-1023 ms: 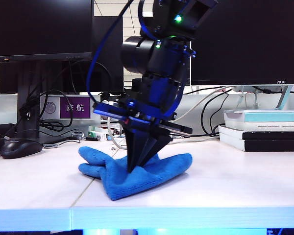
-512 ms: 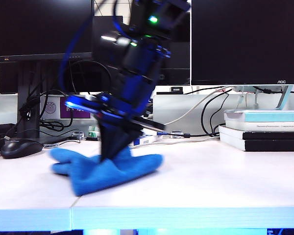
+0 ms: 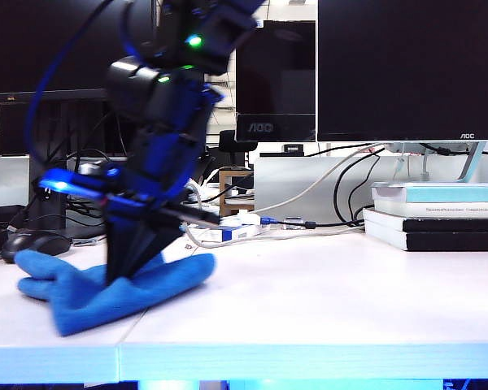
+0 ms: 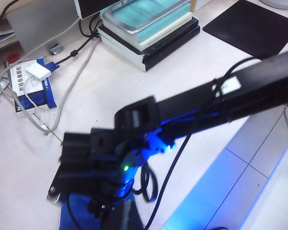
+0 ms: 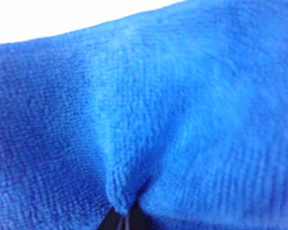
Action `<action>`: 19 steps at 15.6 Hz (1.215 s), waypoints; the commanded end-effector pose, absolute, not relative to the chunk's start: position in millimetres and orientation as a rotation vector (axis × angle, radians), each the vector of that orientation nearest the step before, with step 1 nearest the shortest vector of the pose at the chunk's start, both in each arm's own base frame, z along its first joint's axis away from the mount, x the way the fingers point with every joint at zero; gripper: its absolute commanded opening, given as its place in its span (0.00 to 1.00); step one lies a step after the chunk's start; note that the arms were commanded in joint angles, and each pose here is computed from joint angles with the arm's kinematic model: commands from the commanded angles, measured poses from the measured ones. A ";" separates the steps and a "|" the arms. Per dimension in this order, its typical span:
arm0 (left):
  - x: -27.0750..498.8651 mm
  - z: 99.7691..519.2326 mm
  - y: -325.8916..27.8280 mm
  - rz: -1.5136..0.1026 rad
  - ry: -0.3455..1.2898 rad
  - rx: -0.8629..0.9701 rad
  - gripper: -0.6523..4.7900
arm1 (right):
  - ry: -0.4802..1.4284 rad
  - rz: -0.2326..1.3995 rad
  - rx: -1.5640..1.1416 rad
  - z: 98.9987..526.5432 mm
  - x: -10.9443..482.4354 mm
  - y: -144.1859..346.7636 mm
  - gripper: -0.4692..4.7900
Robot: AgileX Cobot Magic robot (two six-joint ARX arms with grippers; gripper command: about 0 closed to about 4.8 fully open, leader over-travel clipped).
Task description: Wipe the table from right to left using the rag.
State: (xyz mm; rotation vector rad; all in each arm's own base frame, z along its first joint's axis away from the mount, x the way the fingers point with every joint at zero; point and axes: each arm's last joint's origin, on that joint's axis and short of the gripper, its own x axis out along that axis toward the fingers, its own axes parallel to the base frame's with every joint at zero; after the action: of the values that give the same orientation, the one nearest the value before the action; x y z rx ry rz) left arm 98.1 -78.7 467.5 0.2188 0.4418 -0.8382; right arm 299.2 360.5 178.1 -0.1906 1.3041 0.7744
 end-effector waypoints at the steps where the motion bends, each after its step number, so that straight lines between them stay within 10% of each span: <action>1: 95.1 470.2 -76.4 -0.837 0.419 0.215 0.11 | 1.281 0.818 -0.228 175.6 293.9 381.8 0.08; 19: 84.5 465.1 -64.2 -0.703 0.493 0.215 0.11 | 1.124 0.934 -0.252 176.7 282.8 445.0 0.08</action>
State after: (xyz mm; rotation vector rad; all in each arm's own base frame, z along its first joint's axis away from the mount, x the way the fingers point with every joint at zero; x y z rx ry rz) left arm 84.8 -65.1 463.6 0.2177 0.5037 -0.7225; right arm 285.5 440.1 174.8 -0.2531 1.1360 0.9163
